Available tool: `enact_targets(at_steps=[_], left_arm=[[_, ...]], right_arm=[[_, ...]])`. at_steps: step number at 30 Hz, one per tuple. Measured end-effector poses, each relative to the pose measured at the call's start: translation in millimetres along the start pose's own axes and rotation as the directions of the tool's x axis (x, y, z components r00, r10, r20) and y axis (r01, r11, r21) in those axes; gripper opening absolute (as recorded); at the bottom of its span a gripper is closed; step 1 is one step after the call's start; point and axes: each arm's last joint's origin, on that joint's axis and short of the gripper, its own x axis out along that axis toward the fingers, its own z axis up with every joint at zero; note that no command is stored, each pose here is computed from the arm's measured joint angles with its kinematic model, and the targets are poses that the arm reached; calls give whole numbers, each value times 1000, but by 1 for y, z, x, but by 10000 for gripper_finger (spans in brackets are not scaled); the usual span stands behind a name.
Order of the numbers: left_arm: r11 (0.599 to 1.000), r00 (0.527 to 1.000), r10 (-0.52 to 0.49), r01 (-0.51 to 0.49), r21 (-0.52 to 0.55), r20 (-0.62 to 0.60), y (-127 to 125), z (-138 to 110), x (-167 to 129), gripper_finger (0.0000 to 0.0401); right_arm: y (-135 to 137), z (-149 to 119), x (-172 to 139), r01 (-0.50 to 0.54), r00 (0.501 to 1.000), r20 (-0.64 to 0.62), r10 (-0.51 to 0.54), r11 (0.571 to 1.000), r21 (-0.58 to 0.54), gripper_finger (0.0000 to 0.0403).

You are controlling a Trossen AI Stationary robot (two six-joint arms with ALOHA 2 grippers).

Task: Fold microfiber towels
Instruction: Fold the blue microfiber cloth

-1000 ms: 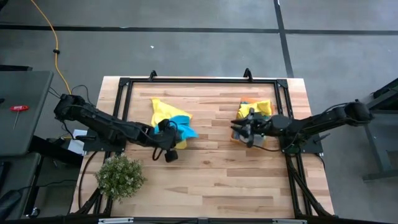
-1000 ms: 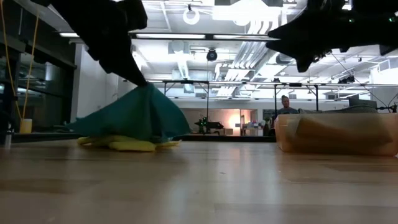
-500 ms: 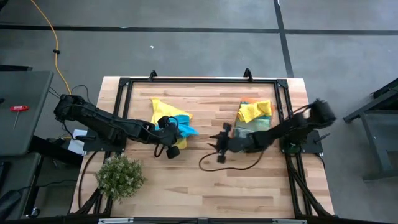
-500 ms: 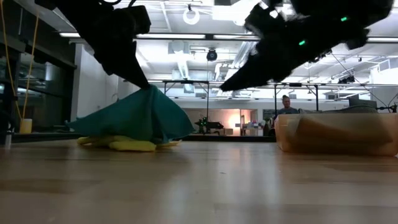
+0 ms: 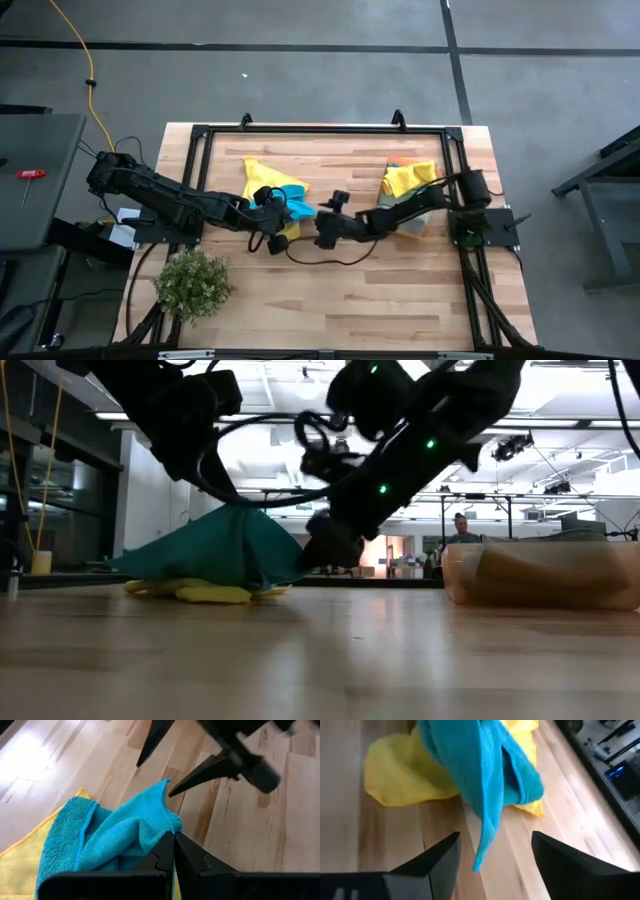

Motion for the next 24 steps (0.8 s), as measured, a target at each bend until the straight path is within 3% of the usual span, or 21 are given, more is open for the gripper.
enact_targets(at_steps=[5, 8, 12, 17, 21, 24], left_arm=[[1000, 1000, -2, 1, 9, 4, 0, 0, 0, 0], [1000, 1000, -1, 1, 9, 3, 0, 0, 0, 0], [1000, 1000, 0, 0, 11, 0, 0, 0, 0, 0], [1000, 1000, 0, 0, 11, -1, 0, 0, 0, 0], [1000, 1000, 3, -3, 11, 0, 0, 0, 0, 0], [998, 998, 59, -59, -8, 17, 2, 0, 0, 2]], right_arm=[[-3, -3, 16, -85, 996, -19, 87, 994, 71, 238], [-6, -5, 19, -65, 997, -27, 68, 992, 107, 226], [-6, -5, 18, -13, 1000, -27, 16, 995, 99, 165], [1, -1, 12, -36, 999, 3, 36, 998, 52, 26], [1, 6, 0, -47, 999, 8, 47, 999, 28, 19], [-6, 8, -13, -8, 999, -41, 8, 1000, -6, 5]])
